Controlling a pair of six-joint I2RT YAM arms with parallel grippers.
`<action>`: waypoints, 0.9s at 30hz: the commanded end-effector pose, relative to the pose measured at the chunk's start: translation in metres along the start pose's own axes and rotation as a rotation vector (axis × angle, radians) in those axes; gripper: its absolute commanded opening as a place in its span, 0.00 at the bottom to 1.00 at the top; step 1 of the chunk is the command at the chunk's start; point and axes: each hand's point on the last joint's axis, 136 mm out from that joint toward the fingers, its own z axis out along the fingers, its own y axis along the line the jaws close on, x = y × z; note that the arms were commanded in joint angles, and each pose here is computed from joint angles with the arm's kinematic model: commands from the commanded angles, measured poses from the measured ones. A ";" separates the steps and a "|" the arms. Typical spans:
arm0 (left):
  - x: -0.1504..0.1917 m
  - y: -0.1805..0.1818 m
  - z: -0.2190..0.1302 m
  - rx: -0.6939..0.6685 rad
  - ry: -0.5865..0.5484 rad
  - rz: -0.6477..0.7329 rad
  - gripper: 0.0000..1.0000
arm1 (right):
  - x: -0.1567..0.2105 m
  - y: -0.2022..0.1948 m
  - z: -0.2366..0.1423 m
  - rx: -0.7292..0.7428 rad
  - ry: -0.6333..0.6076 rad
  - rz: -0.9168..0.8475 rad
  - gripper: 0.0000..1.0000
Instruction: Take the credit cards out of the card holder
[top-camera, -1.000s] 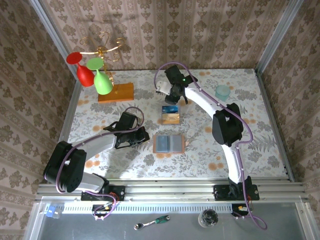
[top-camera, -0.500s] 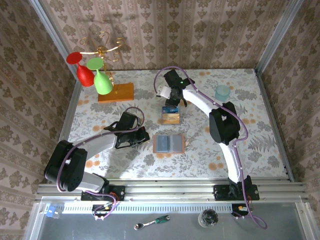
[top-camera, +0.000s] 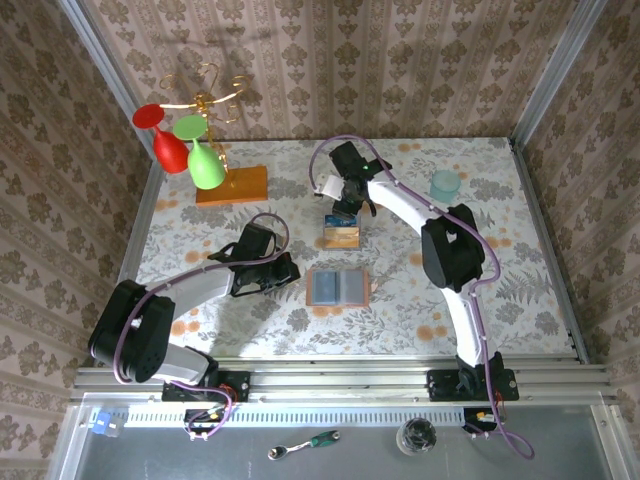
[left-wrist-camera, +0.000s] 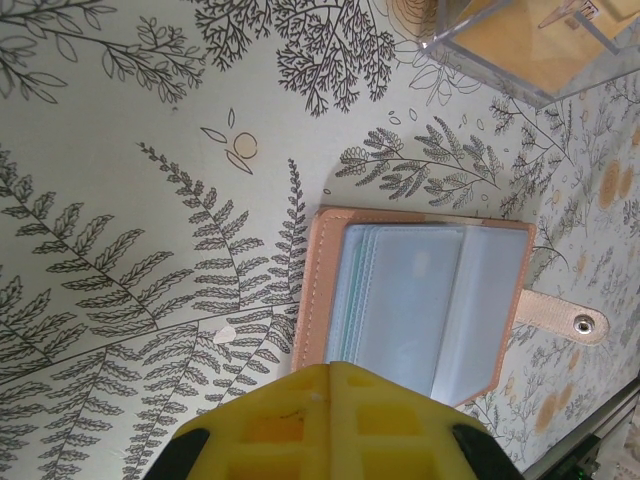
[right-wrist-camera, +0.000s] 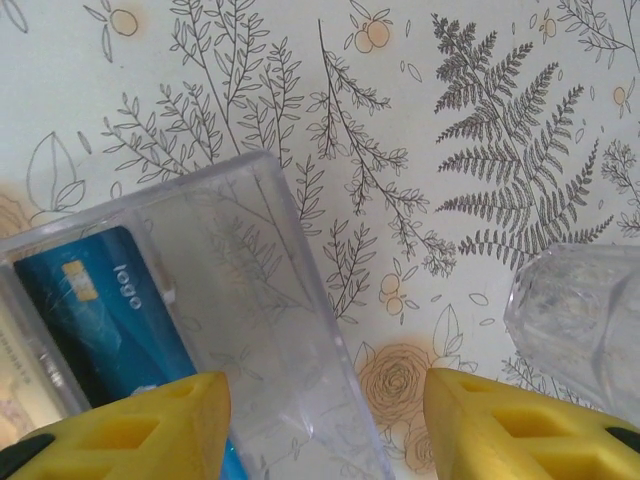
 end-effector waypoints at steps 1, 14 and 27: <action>-0.001 0.000 0.003 0.008 0.006 -0.002 0.04 | -0.007 -0.002 -0.033 0.010 -0.056 0.032 0.55; -0.001 -0.009 0.017 0.023 0.025 0.031 0.04 | -0.023 0.051 -0.085 -0.142 -0.247 0.500 0.50; 0.014 -0.006 0.027 0.014 0.048 0.051 0.03 | -0.015 0.138 -0.080 -0.473 -0.156 1.067 0.38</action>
